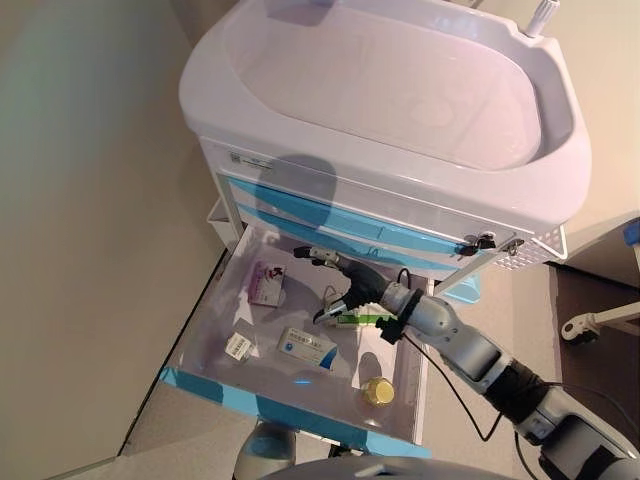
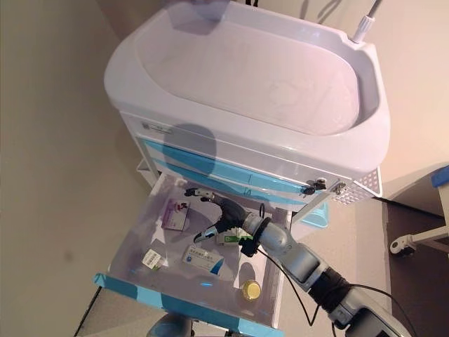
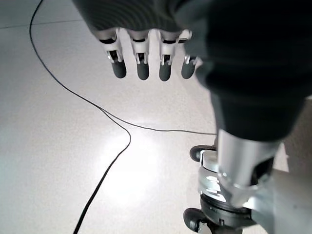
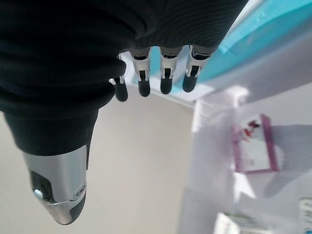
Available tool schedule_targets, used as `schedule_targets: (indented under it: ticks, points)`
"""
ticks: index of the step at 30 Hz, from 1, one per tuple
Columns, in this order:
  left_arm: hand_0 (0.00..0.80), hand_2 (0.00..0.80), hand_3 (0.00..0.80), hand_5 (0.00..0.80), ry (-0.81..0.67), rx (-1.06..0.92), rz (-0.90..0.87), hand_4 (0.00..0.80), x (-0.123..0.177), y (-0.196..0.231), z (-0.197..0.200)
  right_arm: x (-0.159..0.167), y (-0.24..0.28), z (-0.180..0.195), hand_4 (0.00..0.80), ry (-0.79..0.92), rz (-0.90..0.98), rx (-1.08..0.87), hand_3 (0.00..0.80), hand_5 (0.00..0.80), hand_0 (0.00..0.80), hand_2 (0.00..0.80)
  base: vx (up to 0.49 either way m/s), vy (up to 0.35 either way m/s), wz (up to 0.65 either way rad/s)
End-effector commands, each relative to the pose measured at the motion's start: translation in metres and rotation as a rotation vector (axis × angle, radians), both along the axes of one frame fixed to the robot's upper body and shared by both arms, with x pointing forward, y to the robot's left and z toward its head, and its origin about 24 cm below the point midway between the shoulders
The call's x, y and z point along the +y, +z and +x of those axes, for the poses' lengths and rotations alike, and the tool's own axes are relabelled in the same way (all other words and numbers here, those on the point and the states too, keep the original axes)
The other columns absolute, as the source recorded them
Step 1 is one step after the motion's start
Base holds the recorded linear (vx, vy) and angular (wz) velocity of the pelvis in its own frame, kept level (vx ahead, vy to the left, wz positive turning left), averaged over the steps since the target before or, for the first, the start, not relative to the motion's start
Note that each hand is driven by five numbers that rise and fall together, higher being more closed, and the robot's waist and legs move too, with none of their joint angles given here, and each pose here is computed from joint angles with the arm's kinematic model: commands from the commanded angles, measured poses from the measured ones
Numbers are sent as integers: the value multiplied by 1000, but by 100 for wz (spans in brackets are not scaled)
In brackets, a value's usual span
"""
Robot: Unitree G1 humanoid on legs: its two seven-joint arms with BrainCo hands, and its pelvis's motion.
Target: Open the drawer and pick up the medicine
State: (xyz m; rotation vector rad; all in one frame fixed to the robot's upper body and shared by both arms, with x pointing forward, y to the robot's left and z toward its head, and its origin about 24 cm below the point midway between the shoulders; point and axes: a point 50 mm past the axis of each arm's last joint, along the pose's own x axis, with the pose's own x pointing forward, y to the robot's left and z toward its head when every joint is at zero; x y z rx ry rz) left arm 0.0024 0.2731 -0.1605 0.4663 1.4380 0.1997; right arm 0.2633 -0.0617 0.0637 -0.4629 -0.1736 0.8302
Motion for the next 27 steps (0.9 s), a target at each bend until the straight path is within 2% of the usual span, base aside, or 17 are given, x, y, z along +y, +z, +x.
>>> schedule_targets:
  ticks: [1,3,4,7,12,15,20,24,27]
  points:
    - [0,0,0,0,5,67,58,0,11,3,-8,21,12,-6,0,41,24,-108,0,0,0,0,32,-44,35]
    - [0,0,0,0,4,68,63,0,11,3,-8,23,10,-5,0,35,10,-123,0,0,0,0,19,-37,20]
    - [0,0,0,0,4,62,70,0,11,3,-5,31,10,0,0,20,-63,-219,0,0,0,0,16,-50,14]
    - [0,0,0,0,9,60,80,0,12,4,-4,33,6,5,0,-3,-125,-274,0,0,0,0,19,-49,24]
    - [0,0,0,0,-17,39,92,0,15,5,5,36,7,24,0,-13,-372,-533,0,0,0,0,23,-52,23]
    - [0,0,0,0,-18,32,101,0,17,6,9,41,10,31,0,-12,-448,-622,0,0,0,0,15,-45,23]
    - [0,0,0,0,-21,20,104,0,19,7,14,49,14,40,0,10,-546,-726,0,0,0,0,8,-36,18]
    - [0,0,0,0,-6,-98,67,0,-1,3,51,68,7,51,0,24,-699,-778,0,0,0,0,-1,-8,5]
    - [0,0,0,0,-11,-112,52,0,-8,1,56,73,5,52,0,29,-745,-798,0,0,0,0,0,-14,4]
